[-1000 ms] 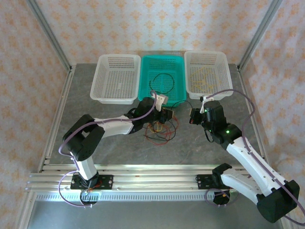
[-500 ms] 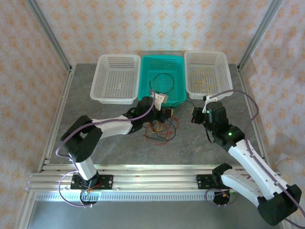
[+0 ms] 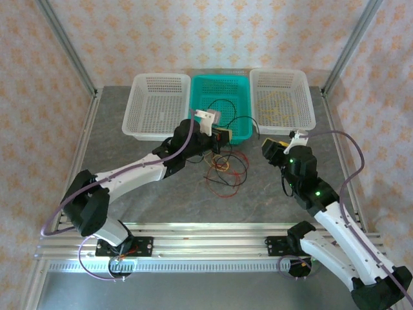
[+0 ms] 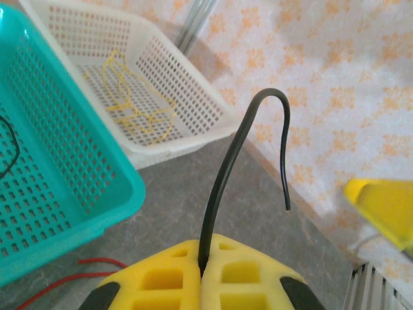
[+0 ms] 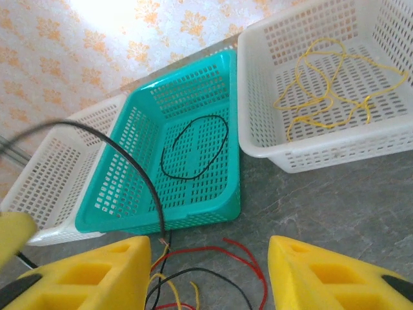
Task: Untangle the cables
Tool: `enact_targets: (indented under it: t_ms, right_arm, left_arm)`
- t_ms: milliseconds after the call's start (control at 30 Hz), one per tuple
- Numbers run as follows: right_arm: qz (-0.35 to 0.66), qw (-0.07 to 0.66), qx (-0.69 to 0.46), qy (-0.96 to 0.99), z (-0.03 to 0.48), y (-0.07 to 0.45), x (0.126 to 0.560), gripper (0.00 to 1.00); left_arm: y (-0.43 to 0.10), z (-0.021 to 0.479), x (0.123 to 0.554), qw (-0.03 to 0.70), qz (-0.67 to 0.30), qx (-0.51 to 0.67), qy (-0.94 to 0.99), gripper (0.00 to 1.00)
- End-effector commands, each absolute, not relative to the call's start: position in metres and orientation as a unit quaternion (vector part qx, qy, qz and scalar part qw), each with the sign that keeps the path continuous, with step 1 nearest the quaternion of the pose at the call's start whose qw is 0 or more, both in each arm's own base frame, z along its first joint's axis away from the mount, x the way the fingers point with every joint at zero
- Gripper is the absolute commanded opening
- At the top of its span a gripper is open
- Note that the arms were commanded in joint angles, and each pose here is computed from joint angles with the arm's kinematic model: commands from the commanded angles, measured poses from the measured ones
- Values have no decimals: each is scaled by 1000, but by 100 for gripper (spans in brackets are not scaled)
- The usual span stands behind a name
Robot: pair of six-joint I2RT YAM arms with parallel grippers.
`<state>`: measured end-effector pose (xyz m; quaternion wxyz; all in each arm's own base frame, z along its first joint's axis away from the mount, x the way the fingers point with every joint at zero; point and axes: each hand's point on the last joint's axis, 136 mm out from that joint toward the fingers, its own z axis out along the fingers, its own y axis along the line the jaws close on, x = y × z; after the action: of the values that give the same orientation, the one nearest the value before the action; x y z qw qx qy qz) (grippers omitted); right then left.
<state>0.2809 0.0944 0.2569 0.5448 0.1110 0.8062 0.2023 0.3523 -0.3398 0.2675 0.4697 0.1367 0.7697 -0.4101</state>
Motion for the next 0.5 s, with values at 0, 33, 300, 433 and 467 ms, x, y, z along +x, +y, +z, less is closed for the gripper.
enact_targets:
  t_ms: [0,33,300,433,467]
  right_arm:
    - [241,546,107,795,261,107,285,51]
    - [252,543,97,795,260,112,285,51]
    - [345,490,28,800,244,162,287,56]
    - [384,470,20,794,235,180,291,53]
    - [391,469,18,792,234,184,291,53]
  left_arm:
    - [-330,308,351,497,-411,124,754,0]
    - [-329,313,351,501,-410,122,752,0]
    - [-319,361,342,526,-424,118,728,0]
    - [-314,381,337,538,-430,115,716,0]
    - [-312,385,336,541,-429,115,714,0]
